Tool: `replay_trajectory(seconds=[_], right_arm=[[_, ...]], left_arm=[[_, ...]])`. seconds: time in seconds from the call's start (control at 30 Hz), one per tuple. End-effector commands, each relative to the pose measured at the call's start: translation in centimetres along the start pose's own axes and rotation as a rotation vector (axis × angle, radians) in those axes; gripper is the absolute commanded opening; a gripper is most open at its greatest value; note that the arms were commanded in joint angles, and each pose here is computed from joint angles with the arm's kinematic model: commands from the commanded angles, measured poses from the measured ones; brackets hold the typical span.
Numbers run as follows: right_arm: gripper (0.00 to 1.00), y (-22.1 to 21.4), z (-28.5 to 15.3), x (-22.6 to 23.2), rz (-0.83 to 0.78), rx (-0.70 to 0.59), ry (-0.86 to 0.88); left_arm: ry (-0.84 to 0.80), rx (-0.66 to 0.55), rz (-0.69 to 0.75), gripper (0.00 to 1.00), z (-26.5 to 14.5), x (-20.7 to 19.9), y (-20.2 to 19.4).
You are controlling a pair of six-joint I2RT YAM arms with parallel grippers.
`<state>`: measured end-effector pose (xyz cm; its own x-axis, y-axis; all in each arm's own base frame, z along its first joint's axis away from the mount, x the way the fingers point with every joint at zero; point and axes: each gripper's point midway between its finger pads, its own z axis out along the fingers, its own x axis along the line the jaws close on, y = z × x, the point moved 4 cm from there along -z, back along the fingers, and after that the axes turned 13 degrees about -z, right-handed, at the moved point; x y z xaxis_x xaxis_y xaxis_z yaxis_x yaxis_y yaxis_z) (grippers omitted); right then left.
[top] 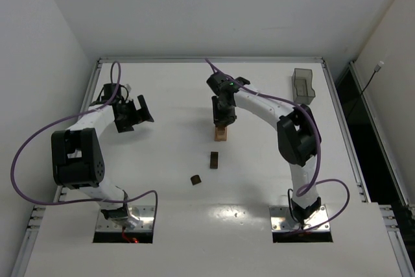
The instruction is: Build the wood block tower
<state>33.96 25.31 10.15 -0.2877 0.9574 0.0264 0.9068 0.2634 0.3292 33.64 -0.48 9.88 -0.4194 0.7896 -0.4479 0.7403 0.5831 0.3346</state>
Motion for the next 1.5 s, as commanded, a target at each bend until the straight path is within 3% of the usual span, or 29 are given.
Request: replay_trajectory(seconds=[0.0,0.23,0.33,0.4,0.43,0.47,0.63,0.7,0.8,0.87,0.93,1.2,1.47], right_arm=[[0.00,1.7,-0.3,0.6,0.029,-0.044,0.035],[0.00,1.7,0.1,0.2,0.037,-0.036,0.028],[0.10,1.8,0.1,-0.2,0.046,-0.036,0.025],[0.37,1.6,0.2,0.0,0.026,-0.029,0.050],[0.37,1.7,0.2,0.3,0.017,-0.034,0.068],[0.52,1.7,0.2,0.4,0.016,-0.031,0.080],[0.76,1.9,-0.5,1.0,-0.021,-0.050,0.134],[0.76,1.9,-0.9,0.9,-0.054,-0.059,0.171],[0.74,2.9,-3.4,1.9,-0.231,-0.181,0.236],[0.74,2.3,-4.5,2.6,-0.380,-0.290,0.236],[0.74,1.7,-8.6,2.8,-0.447,-0.434,0.217],[0.67,-10.6,-7.3,2.9,-0.902,-0.456,0.016],[0.55,-15.8,-4.6,3.5,-1.382,-0.472,0.278]], left_arm=[[-0.025,-0.047,0.010,0.99,-0.3,-0.9,1.5],[-0.020,-0.039,0.008,0.99,-0.1,-0.7,1.4],[-0.020,-0.039,0.008,0.99,-0.1,-0.7,1.4],[-0.028,-0.035,0.008,0.99,-0.1,-0.8,1.3],[-0.028,-0.035,0.008,0.99,-0.1,-0.8,1.3],[-0.028,-0.035,0.008,0.99,-0.1,-0.8,1.3],[-0.024,-0.027,0.006,0.99,0.0,-0.6,1.0],[-0.024,-0.027,0.015,0.99,0.0,-0.6,1.0],[-0.029,-0.036,0.018,0.99,-0.4,-0.7,0.9],[-0.024,-0.029,0.025,0.99,-0.6,-0.5,0.5],[-0.026,-0.031,0.025,0.99,-0.8,-0.4,0.3],[-0.048,-0.049,0.050,0.99,-1.4,-0.8,-0.7],[-0.048,-0.057,0.068,0.99,-1.7,-1.1,-0.6]])
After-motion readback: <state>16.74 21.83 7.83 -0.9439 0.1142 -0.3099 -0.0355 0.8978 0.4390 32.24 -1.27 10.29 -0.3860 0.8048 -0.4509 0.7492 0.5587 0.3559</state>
